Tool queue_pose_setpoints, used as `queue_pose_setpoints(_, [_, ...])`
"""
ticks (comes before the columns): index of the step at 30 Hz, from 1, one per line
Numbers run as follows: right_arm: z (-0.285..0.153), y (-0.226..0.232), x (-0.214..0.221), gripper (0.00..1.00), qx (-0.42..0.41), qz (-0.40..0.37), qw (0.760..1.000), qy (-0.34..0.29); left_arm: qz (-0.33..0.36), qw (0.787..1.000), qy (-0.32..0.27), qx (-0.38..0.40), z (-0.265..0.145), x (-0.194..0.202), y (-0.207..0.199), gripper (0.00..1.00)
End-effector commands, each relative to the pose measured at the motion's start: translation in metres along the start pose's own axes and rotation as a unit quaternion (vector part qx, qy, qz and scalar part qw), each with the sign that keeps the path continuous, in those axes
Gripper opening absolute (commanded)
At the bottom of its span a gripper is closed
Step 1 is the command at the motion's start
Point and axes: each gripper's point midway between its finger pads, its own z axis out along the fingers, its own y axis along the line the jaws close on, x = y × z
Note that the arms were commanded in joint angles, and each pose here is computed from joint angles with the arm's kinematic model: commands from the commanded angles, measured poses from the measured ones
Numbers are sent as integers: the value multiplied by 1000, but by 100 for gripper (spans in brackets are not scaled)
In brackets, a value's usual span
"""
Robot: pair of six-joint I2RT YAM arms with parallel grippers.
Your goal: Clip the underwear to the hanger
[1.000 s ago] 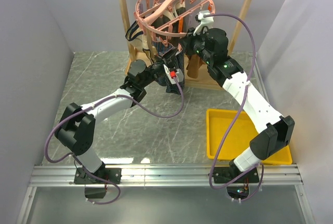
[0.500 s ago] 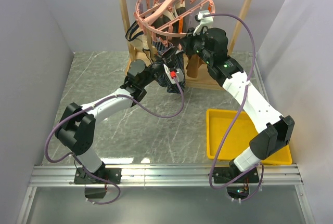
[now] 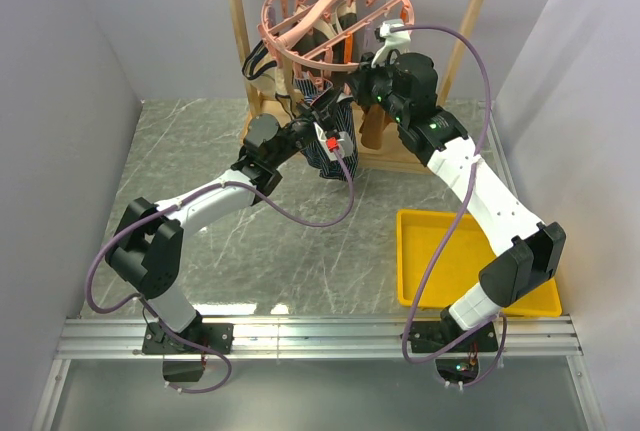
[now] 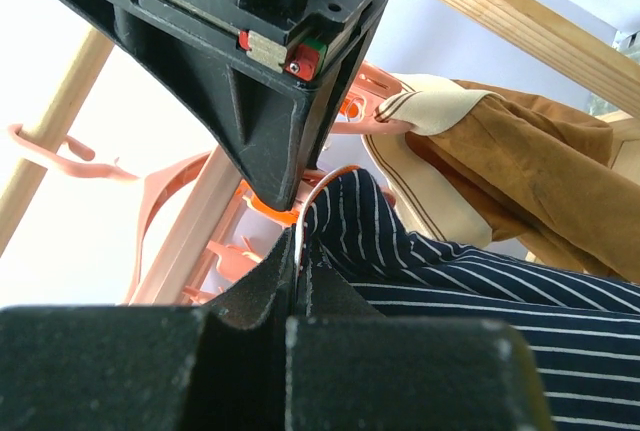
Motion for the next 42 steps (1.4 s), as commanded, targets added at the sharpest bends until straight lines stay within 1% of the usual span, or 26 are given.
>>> queue_pose_setpoints(1, [0,1,11,17,8,6,999,31,26,998,-24,-42,4,-16,32,1])
queue_pose_setpoints(4, [1,2,10,22,7,8,999,33,24,999,-22,-44,4,-15,32,0])
queue_pose_setpoints(6, [1,2,11,29,6,9,999,35,21,999,-19,-47,5,-14,33,0])
queue_pose_setpoints(11, [2,3,14,34,4,10,999,41,20,998,-18,-52,6,-14,36,1])
queue_pose_setpoints(14, [2,3,13,35,4,12,999,40,17,998,-16,-54,7,-13,37,0])
queue_pose_setpoints(15, [2,2,13,38,6,13,999,42,16,998,-15,-56,7,-13,39,0])
queue_pose_setpoints(21, [1,4,12,50,5,15,999,42,18,998,-14,-54,7,-11,36,0])
queue_pose_setpoints(26, [0,6,8,52,3,17,999,36,17,999,-12,-50,8,-10,34,0])
queue_pose_setpoints(29, [-1,4,5,56,5,18,999,33,14,999,-8,-44,8,-7,32,1])
queue_pose_setpoints(32, [-4,6,0,63,2,20,999,27,12,1000,-5,-28,6,-5,24,0])
queue_pose_setpoints(33, [-6,6,-4,68,1,23,1000,21,10,1000,-5,-24,6,-5,22,1])
queue_pose_setpoints(39, [-15,7,-21,86,0,36,999,1,-15,1000,12,2,2,6,8,1])
queue_pose_setpoints(40, [-18,6,-26,87,1,39,999,-6,-19,1000,14,5,1,8,7,2])
queue_pose_setpoints(42, [-23,7,-34,91,-6,45,999,-15,-28,999,21,14,-1,13,2,11])
